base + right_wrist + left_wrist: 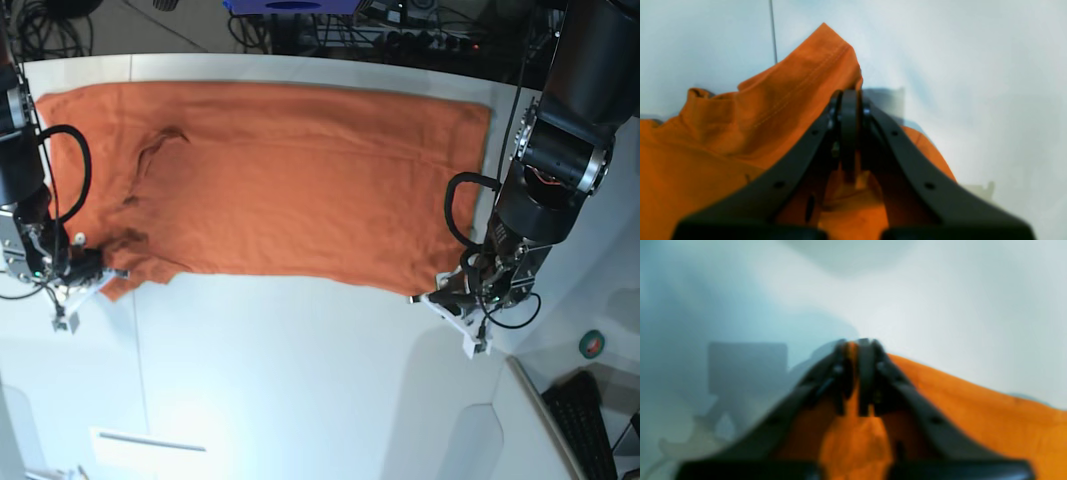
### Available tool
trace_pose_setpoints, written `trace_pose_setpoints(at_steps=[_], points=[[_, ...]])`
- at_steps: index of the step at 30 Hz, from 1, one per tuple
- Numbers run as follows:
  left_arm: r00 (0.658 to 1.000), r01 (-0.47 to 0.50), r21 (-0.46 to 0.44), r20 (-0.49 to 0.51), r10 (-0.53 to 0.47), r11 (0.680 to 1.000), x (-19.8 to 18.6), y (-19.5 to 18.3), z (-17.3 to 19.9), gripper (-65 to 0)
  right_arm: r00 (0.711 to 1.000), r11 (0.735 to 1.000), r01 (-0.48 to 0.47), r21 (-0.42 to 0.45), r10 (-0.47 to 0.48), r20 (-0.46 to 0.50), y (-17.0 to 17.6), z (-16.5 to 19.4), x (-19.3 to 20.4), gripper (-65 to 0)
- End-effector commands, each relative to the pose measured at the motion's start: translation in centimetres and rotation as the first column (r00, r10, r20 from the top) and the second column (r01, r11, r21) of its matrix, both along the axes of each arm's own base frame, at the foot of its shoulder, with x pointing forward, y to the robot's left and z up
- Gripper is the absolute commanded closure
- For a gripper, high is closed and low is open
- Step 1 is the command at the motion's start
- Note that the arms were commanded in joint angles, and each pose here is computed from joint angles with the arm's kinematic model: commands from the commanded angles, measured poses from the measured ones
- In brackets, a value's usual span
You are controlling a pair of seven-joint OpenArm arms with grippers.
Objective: Layout the t-shirt on the table in an organized manner, then fold the t-shirt properly
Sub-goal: 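Fold the grasped edge over onto the shirt with both grippers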
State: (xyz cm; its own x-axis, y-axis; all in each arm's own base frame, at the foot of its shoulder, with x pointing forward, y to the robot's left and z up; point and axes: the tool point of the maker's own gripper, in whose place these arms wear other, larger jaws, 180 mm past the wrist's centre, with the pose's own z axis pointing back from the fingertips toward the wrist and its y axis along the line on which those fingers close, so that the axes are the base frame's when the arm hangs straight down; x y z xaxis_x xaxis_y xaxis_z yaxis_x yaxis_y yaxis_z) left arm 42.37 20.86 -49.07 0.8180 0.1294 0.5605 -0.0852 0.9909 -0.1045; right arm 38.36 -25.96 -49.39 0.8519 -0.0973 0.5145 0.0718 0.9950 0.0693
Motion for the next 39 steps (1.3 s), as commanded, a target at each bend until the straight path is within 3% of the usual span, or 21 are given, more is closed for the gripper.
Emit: trace_pose_setpoints(at_steps=[1, 9, 15, 18, 22, 29, 39], points=[[1.0, 0.006, -0.008, -0.013, -0.006, 1.0, 0.3, -0.3, 0.3, 0.0, 0.998, 1.0, 0.009, -0.003, -0.009, 0.063, -0.7, 1.9, 2.0, 0.0], [0.999, 0.035, -0.024, 0.032, -0.034, 0.999, 1.2, -1.5, 1.4, 0.0, 0.997, 1.0, 0.011, -0.002, -0.011, 0.073, -0.7, 2.1, 2.2, 0.0], [0.995, 0.065, -0.008, 0.077, -0.064, 0.998, 0.5, -0.4, 2.2, 0.0, 0.978, 0.993, 0.108, 0.045, -0.115, 0.173, -3.1, 3.4, 2.0, 0.0], [0.99, 0.085, -0.01, 0.116, -0.083, 0.996, 0.6, -0.4, 3.2, 0.0, 0.969, 0.996, 0.071, 0.049, -0.081, 0.235, -2.3, 4.9, 2.2, 0.0], [0.986, 0.024, -0.072, 0.168, -0.012, 0.997, 0.5, 0.4, 4.6, 0.0, 0.958, 0.996, 0.067, 0.064, -0.083, 0.275, -2.0, 5.9, 2.1, 0.0], [0.99, 0.002, -0.15, 0.142, 0.02, 0.989, -0.9, 0.8, 6.5, 0.0, 0.959, 0.996, 0.074, 0.05, -0.085, 0.27, -2.9, 5.8, 1.6, 0.0], [0.995, 0.002, -0.172, 0.099, 0.015, 0.985, -3.0, 1.5, 7.4, 0.0, 0.958, 0.996, 0.082, 0.026, -0.086, 0.272, -4.2, 5.9, 1.1, 0.0]])
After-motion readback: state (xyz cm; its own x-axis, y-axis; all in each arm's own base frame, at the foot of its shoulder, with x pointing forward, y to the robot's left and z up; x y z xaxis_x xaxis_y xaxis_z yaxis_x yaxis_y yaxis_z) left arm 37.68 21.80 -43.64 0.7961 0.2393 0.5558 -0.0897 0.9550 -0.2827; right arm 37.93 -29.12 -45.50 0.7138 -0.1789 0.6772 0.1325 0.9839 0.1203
